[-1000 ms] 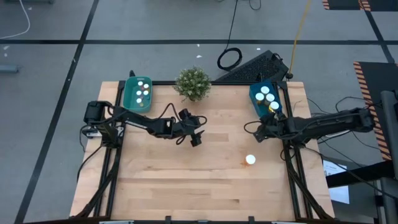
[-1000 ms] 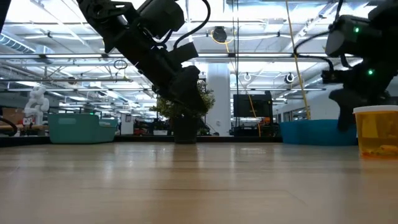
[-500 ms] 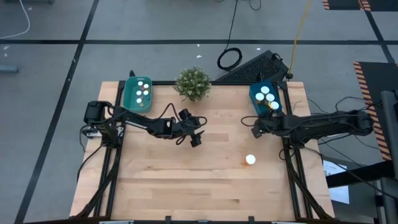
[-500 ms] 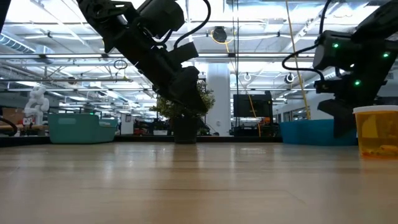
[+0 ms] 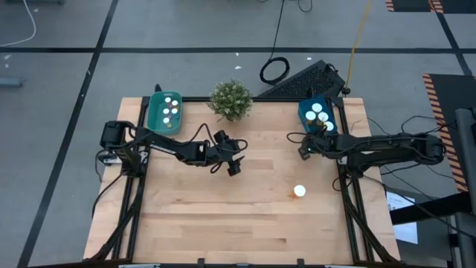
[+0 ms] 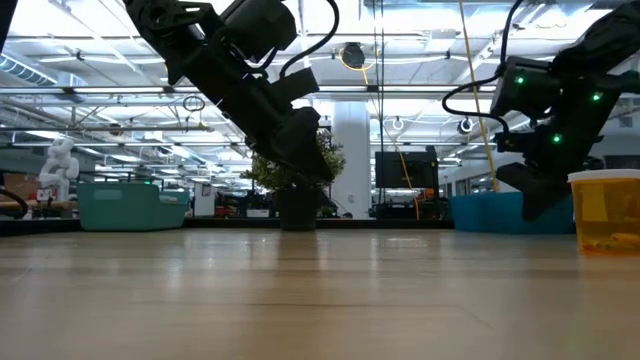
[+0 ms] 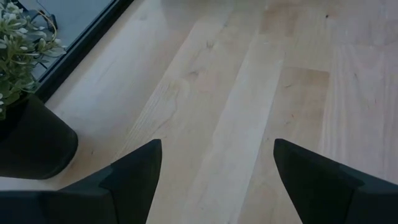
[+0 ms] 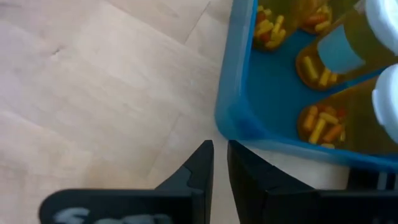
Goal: Pick and place medicine bottles into bin by pill shape (circle, oval)
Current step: Adjust the blue bin
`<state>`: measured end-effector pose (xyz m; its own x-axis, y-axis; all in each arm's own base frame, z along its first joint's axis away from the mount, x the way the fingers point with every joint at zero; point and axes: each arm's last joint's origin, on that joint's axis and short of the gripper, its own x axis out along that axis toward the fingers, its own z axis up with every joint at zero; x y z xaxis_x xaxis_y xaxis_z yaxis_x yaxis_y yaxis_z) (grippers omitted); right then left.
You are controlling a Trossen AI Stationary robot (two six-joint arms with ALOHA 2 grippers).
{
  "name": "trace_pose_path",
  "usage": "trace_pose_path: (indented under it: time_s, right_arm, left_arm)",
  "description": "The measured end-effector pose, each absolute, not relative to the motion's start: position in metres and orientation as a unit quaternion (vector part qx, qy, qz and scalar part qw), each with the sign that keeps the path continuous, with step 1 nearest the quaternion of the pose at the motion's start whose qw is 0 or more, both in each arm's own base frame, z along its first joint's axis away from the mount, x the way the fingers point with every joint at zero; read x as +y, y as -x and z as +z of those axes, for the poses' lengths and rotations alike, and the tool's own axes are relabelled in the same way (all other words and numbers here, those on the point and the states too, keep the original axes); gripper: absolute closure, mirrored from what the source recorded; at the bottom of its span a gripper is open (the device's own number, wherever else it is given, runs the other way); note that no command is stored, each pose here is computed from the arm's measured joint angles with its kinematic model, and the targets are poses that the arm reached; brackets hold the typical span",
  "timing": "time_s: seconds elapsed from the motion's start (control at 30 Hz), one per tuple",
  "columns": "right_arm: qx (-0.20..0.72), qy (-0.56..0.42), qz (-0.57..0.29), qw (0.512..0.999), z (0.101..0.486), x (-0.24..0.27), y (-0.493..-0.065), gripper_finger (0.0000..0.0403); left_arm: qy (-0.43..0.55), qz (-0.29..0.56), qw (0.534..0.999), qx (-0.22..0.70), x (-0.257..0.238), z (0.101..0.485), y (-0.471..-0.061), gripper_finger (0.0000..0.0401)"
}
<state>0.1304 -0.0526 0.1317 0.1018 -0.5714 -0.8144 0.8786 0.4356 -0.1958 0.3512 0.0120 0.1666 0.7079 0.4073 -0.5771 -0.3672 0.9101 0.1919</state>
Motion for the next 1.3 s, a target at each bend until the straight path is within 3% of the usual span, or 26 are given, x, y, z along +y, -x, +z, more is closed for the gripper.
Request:
trace_pose_path:
  time_s: [0.73, 1.07, 1.3]
  right_arm:
    - [0.381, -0.160, -0.500, 0.761, 0.141, -0.080, -0.140, 0.0365]
    - [0.386, -0.198, -0.443, 0.784, 0.141, -0.074, -0.144, 0.0365]
    - [0.413, -0.216, -0.448, 0.763, 0.143, -0.059, -0.132, 0.0365]
  left_arm:
    - [-0.034, 0.209, 0.923, 0.320, 0.012, 0.166, -0.351, 0.0091]
    - [-0.034, 0.209, 0.923, 0.320, 0.012, 0.166, -0.351, 0.0091]
    - [-0.032, 0.210, 0.923, 0.320, 0.012, 0.166, -0.351, 0.0091]
